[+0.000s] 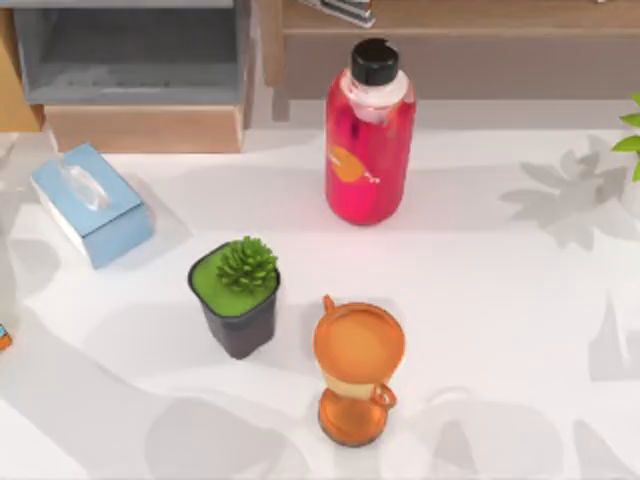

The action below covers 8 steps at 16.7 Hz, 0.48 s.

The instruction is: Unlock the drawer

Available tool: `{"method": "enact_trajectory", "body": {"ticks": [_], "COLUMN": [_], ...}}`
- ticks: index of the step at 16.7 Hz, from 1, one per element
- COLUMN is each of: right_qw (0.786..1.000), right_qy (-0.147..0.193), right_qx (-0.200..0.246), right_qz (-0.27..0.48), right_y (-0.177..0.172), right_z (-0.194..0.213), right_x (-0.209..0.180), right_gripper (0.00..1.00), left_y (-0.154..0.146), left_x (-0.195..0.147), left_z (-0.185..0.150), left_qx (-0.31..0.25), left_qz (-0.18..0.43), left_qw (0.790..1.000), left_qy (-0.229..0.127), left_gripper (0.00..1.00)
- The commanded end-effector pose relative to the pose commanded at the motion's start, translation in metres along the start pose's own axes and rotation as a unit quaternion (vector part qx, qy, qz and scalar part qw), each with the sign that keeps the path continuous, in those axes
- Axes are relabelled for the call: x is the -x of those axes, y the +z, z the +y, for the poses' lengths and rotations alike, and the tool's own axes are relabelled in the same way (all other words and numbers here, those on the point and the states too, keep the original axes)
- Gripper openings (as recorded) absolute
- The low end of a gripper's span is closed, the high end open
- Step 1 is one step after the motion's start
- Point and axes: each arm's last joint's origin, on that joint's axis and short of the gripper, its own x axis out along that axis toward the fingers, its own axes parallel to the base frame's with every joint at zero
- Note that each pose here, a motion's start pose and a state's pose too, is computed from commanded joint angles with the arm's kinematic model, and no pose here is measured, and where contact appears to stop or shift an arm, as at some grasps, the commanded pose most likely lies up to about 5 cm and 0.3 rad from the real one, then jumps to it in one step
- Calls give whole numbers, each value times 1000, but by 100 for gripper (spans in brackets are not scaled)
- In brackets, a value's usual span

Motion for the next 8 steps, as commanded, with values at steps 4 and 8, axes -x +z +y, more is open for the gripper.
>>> {"method": "enact_trajectory", "body": {"ticks": [4, 8], "right_qw": [1000, 1000], "right_qy": [0, 0], "right_qx": [0, 0], "right_qz": [0, 0], "right_y": [0, 0], "right_z": [0, 0], "right_x": [0, 0], "right_gripper": [100, 100], "left_y": [0, 0], "left_x": [0, 0], "left_z": [0, 0], "left_qx": [0, 0], "left_qz": [0, 0], "left_qw": [1000, 1000], "left_qy": [0, 0], "left_gripper": [32, 2]}}
